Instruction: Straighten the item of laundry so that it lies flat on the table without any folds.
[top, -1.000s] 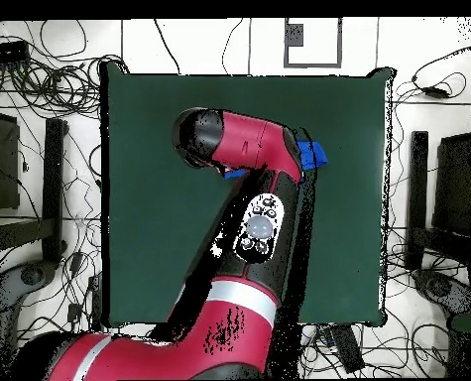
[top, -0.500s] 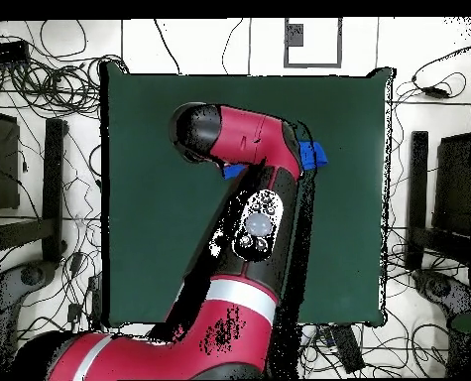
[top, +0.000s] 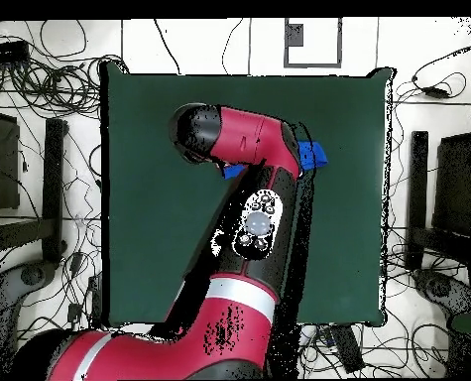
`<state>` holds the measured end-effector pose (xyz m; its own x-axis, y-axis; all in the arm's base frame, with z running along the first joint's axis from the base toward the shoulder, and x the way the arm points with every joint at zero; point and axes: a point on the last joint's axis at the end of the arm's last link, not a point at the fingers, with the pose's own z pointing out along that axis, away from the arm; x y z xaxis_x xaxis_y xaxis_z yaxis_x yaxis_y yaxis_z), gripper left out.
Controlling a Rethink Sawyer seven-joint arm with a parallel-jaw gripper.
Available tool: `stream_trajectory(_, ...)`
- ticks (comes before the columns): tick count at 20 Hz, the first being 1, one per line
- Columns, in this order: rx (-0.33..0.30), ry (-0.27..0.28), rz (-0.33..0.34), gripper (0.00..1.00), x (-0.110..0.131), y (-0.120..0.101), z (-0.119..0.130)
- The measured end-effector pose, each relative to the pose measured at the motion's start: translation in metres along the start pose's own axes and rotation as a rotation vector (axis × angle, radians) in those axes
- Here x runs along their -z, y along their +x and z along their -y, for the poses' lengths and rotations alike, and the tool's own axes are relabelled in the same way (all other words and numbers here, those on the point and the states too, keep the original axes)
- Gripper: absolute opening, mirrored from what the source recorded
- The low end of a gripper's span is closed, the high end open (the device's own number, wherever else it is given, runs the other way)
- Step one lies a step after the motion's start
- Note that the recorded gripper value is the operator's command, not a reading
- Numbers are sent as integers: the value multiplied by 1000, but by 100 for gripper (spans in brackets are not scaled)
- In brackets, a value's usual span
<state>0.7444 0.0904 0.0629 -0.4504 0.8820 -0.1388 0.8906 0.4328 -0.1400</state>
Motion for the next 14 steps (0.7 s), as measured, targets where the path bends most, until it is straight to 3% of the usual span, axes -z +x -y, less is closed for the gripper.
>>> stream_trajectory(14, 4, 28, -12, 0, -21, 6, 5)
